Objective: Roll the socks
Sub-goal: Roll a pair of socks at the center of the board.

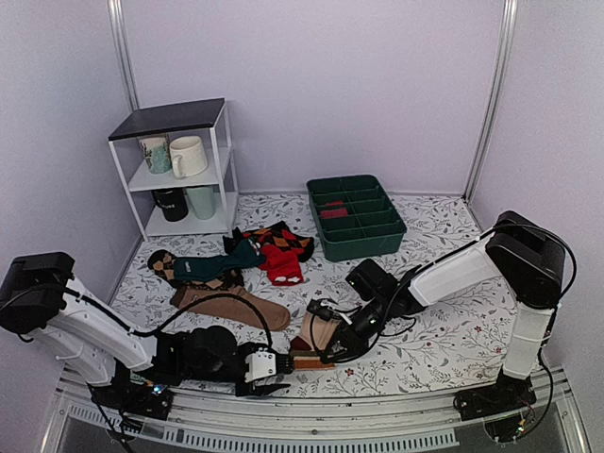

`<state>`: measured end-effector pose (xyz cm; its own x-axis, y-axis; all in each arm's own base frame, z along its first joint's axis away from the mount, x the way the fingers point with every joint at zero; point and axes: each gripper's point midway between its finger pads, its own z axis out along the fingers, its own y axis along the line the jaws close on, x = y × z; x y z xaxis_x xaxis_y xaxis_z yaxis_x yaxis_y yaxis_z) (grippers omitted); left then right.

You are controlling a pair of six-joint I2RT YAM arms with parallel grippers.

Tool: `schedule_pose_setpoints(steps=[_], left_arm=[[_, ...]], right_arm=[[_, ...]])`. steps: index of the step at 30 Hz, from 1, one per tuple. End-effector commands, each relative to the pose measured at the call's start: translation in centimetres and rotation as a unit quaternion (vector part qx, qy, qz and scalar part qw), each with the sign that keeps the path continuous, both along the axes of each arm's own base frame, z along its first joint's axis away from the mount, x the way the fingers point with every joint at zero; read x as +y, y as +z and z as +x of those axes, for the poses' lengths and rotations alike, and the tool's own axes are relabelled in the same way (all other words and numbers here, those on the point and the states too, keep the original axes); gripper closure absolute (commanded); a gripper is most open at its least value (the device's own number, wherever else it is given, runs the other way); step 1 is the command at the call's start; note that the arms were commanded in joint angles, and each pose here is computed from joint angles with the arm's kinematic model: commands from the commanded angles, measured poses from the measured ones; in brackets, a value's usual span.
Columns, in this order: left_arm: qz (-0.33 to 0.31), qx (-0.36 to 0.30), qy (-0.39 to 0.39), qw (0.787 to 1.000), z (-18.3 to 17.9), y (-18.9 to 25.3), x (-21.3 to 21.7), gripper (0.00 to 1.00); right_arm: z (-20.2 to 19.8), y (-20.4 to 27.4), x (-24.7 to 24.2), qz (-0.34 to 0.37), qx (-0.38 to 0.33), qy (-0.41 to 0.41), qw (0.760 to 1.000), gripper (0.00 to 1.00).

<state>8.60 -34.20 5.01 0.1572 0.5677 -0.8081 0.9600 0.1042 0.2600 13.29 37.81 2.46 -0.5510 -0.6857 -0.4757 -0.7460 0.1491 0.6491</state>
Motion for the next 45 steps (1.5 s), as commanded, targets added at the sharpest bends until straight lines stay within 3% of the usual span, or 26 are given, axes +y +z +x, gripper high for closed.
schedule_pose_setpoints(steps=[1, 3, 4, 5, 11, 15, 22, 25, 31, 45], left_arm=[[-0.038, -0.077, 0.002, 0.996, 1.3, 1.9, -1.8, 0.38], [-0.049, -0.087, 0.005, 0.995, 1.6, 2.4, -2.2, 0.21], [-0.052, -0.09, 0.014, 0.994, 1.8, 2.6, -2.3, 0.05], [-0.056, -0.096, 0.019, 0.994, 1.9, 2.8, -2.4, 0.01], [-0.092, -0.121, 0.109, 0.982, 4.5, 4.6, -1.6, 0.01], [-0.092, -0.124, 0.119, 0.981, 4.9, 4.8, -2.2, 0.01], [-0.077, -0.035, -0.003, 0.996, 0.2, 2.6, -3.2, 0.01], [-0.058, -0.015, -0.019, 0.998, -0.4, 1.4, -3.3, 0.09], [-0.032, 0.015, -0.005, 0.999, 0.7, -0.4, -3.4, 0.25], [-0.042, 0.007, 0.041, 0.998, 3.3, -0.8, -3.1, 0.24]], right_arm=[[-1.9, -4.0, -3.3, -0.11, 0.072, -0.023, 0.991, 0.92], [-1.9, -3.9, -3.3, -0.111, 0.071, -0.023, 0.991, 0.92], [-1.9, -3.9, -3.3, -0.112, 0.07, -0.023, 0.991, 0.92], [-1.8, -4.0, -3.4, -0.113, 0.069, -0.024, 0.991, 0.92], [-1.7, -4.3, -3.4, -0.117, 0.068, -0.024, 0.99, 0.93], [-1.7, -4.0, -3.4, -0.115, 0.066, -0.024, 0.991, 0.92], [-1.7, -3.7, -3.2, -0.112, 0.066, -0.025, 0.991, 0.92], [-1.7, -3.8, -3.3, -0.114, 0.068, -0.025, 0.991, 0.93], [-1.7, -3.9, -3.5, -0.118, 0.066, -0.026, 0.99, 0.92], [-1.8, -4.0, -3.4, -0.115, 0.071, -0.027, 0.99, 0.93]])
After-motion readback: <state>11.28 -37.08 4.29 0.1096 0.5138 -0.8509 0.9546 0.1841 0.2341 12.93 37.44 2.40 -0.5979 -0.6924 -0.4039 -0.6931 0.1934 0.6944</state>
